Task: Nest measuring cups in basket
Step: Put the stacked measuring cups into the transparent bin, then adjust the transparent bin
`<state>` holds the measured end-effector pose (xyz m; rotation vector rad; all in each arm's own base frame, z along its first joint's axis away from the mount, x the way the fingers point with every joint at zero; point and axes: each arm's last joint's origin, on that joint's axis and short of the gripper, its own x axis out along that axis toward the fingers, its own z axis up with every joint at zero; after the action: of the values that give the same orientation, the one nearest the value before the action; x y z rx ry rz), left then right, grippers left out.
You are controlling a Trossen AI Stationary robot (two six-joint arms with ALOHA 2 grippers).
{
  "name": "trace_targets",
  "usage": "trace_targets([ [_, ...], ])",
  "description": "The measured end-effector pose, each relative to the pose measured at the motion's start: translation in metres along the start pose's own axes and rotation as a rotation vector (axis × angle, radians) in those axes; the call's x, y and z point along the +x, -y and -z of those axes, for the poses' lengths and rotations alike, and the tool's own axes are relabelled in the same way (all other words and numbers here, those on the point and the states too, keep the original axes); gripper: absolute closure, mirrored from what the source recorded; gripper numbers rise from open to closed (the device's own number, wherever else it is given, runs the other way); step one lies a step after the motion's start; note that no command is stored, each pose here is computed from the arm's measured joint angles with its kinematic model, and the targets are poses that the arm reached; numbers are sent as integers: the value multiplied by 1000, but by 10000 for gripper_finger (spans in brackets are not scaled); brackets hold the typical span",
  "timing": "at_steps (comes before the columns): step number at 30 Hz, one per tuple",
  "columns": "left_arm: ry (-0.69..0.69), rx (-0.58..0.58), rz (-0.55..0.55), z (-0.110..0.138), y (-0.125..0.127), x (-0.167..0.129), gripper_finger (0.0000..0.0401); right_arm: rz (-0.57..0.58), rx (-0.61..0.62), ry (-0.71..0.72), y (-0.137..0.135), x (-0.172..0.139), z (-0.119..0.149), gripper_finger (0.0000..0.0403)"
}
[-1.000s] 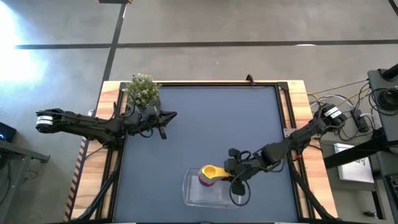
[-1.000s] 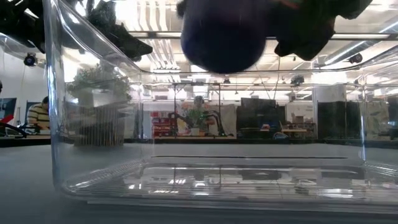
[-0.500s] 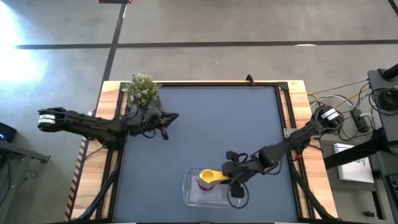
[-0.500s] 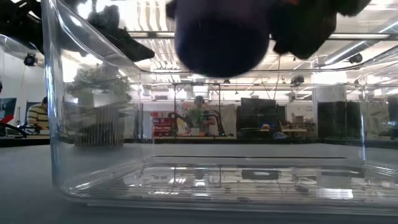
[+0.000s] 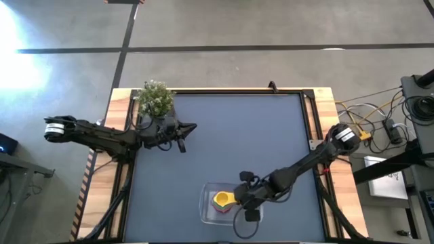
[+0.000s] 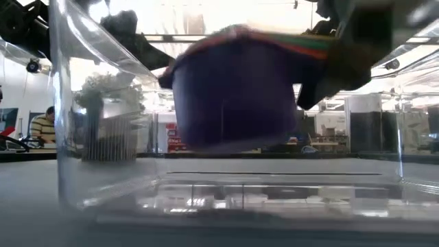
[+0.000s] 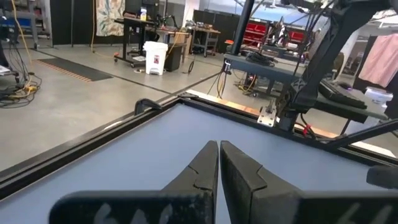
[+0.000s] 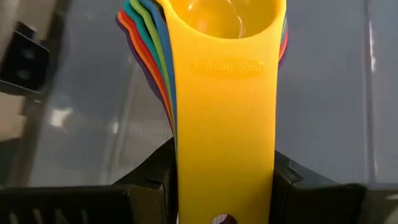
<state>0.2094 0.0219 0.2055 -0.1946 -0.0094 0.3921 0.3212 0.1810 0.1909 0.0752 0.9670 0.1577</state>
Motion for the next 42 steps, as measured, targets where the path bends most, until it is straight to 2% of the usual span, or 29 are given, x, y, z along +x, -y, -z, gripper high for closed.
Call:
trace_targets([
  [5, 3, -5, 12, -1, 0, 0, 401, 26, -26, -69, -1, 15, 4, 274],
  [12, -2, -20, 35, -1, 1, 0, 401, 30, -34, -71, -2, 22, 4, 274],
  [19, -4, -22, 35, 0, 1, 0, 401, -19, -27, -45, -4, 8, -2, 154],
  [23, -6, -26, 36, 0, 1, 0, 401, -39, -17, -24, -4, -8, -6, 126],
  [30, -8, -30, 61, 0, 2, 0, 401, -44, -12, 32, -5, -31, -12, 130],
  [38, -9, -37, 62, 0, 2, 0, 401, -11, -30, 19, -2, -31, -10, 141],
  [42, -12, -37, 78, 0, 2, 0, 401, 73, -70, 69, 0, -37, -11, 148],
])
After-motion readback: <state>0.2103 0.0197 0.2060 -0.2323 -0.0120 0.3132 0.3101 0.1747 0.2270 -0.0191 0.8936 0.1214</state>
